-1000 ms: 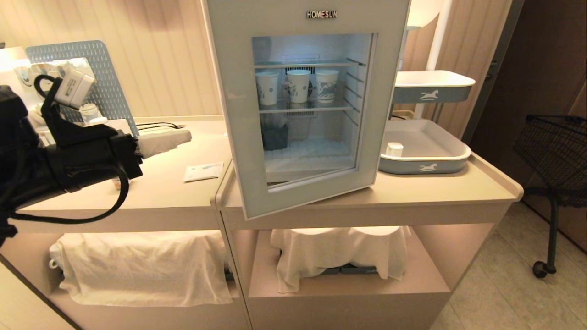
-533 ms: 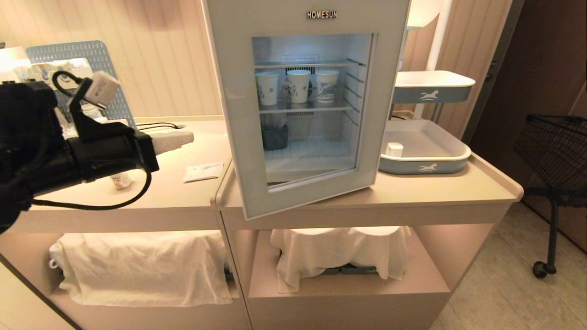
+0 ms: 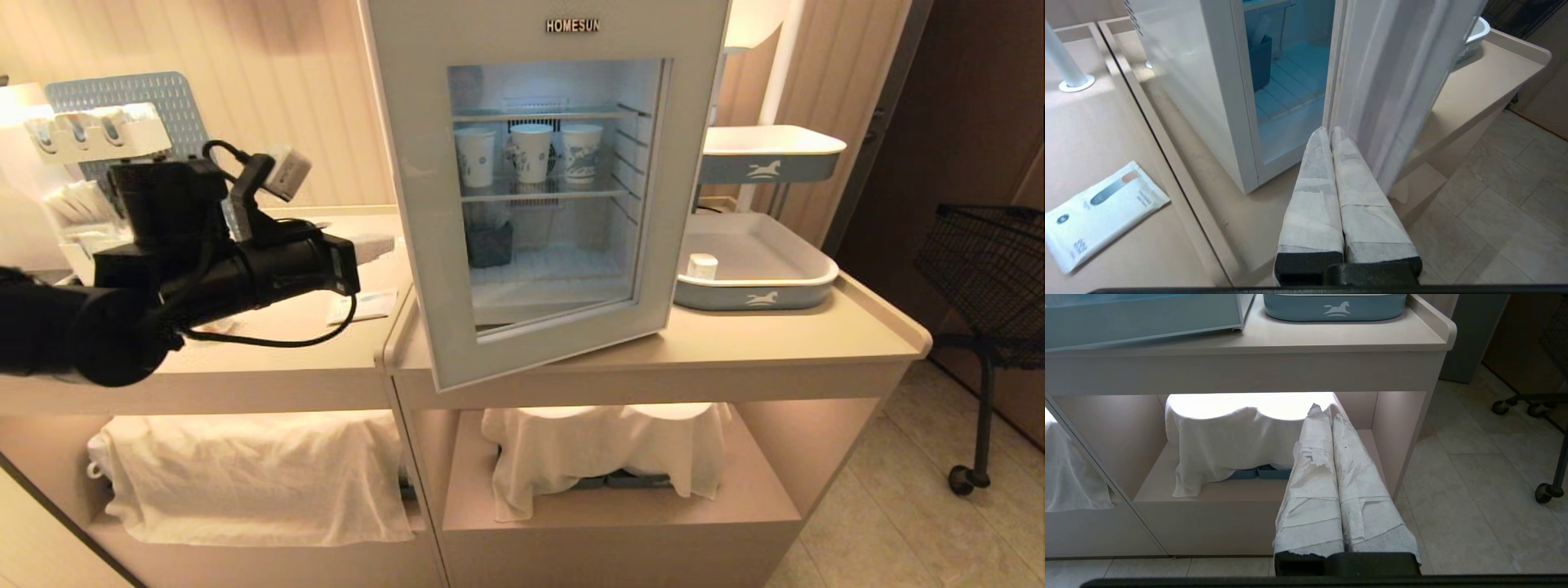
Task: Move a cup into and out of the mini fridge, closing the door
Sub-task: Open the freezer door
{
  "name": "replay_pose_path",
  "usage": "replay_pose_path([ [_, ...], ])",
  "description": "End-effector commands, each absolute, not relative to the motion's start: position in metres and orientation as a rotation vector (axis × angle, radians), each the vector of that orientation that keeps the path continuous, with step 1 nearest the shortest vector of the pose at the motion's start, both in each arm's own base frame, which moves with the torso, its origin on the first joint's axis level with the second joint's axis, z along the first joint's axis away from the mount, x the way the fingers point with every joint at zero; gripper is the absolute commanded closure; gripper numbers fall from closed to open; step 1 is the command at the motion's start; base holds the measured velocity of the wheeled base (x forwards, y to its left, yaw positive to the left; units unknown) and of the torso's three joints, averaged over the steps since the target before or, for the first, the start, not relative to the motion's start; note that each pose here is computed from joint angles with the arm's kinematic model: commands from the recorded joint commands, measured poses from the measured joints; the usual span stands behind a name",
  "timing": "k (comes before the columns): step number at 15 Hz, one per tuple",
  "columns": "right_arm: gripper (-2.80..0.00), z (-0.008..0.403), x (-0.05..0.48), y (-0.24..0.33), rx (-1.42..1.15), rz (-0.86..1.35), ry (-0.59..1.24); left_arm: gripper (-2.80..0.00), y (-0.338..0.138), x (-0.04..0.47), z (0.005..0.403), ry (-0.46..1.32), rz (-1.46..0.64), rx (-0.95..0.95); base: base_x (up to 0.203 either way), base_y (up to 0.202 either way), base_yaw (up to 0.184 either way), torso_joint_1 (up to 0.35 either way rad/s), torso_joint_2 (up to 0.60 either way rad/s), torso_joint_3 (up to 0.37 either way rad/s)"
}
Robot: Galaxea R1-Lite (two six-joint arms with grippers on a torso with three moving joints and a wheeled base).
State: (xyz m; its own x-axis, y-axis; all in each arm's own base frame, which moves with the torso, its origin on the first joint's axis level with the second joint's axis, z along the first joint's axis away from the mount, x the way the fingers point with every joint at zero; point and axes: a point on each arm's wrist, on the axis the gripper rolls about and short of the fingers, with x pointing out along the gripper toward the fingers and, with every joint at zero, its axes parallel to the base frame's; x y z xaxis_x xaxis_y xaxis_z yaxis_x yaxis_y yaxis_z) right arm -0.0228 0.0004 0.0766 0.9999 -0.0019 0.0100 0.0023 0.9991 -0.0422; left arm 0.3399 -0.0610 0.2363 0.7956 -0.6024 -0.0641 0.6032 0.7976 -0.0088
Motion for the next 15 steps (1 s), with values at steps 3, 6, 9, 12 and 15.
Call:
replay_pose_path([
  [3,0.00,0.074,-0.022,0.000,-0.043,-0.002,-0.003,0.00,-0.080,0.363,0.220,0.063,-0.654,0.007,0.000,0.000,0.000,0.000,0.00,0.000],
  [6,0.00,0.074,-0.022,0.000,-0.043,-0.002,-0.003,0.00,-0.082,0.364,0.219,0.069,-0.664,-0.009,0.000,0.000,0.000,0.000,0.00,0.000],
  [9,0.00,0.074,-0.022,0.000,-0.043,-0.002,-0.003,0.00,-0.084,0.363,0.222,0.049,-0.674,-0.038,0.000,0.000,0.000,0.000,0.00,0.000],
  [12,0.00,0.074,-0.022,0.000,-0.043,-0.002,-0.003,0.00,-0.083,0.358,0.227,0.016,-0.680,-0.068,0.000,0.000,0.000,0.000,0.00,0.000],
  [15,0.00,0.074,-0.022,0.000,-0.043,-0.002,-0.003,0.00,-0.083,0.348,0.231,0.019,-0.685,-0.091,0.000,0.000,0.000,0.000,0.00,0.000],
])
